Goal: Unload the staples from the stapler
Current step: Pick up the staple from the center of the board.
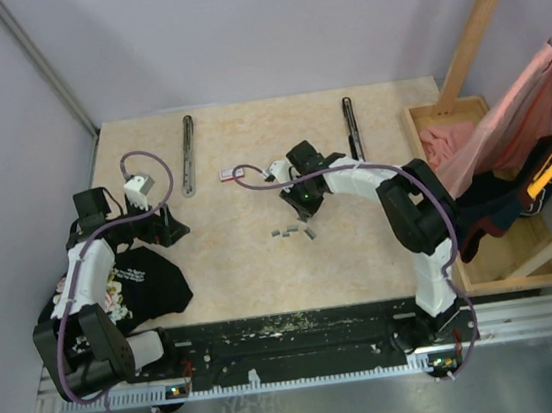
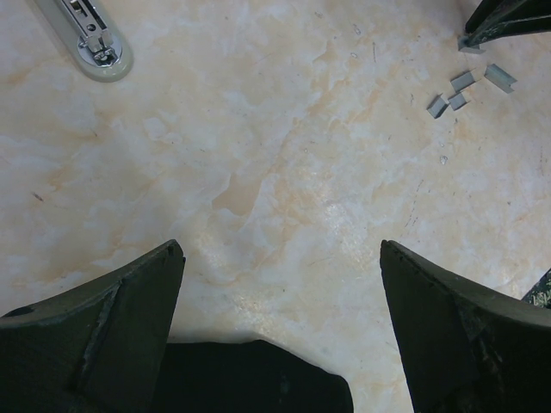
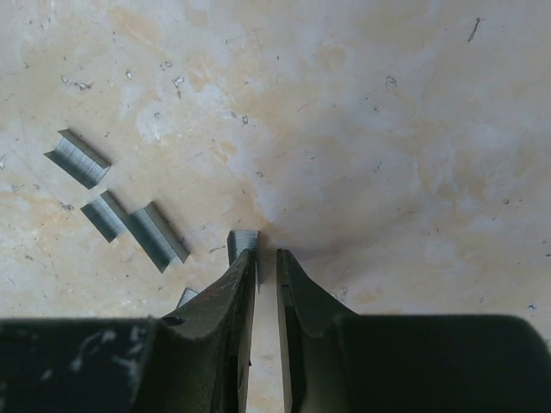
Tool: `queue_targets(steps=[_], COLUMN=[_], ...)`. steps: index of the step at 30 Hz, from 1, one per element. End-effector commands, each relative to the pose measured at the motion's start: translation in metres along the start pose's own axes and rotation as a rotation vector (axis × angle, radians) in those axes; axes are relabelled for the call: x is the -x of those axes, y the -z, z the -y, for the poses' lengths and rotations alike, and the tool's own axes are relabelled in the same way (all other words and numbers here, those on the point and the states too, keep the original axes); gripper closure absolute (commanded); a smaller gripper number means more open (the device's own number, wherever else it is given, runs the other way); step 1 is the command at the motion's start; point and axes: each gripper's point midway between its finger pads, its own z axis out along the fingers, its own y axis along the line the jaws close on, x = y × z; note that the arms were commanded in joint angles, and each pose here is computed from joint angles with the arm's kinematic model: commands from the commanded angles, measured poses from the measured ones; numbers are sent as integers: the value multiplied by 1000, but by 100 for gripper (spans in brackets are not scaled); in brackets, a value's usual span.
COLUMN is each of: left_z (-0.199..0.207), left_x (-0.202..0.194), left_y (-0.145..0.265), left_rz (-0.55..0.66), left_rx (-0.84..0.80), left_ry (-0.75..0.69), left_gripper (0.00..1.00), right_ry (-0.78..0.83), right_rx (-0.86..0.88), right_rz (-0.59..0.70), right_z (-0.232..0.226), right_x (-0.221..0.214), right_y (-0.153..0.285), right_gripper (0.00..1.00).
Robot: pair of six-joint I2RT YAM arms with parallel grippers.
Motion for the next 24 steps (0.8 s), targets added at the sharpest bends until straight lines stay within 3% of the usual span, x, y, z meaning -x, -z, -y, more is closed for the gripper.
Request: queue_targets(steps=[1, 11, 24], left_z=[1, 2, 1], left_x=[13, 13, 12], left_y=[4, 4, 3], left_rz=[29, 29, 26], left_rx=[-16, -19, -19], left_ry=[-36, -35, -31], left_gripper=[0, 0, 0], right_ry=[22, 43, 27], right_rx=[-18, -71, -183], right_rz=[14, 10, 132], right_z=[-2, 5, 23], right_x=[15, 17, 57], right_y=[-5, -2, 27], right_gripper=[85, 100, 100])
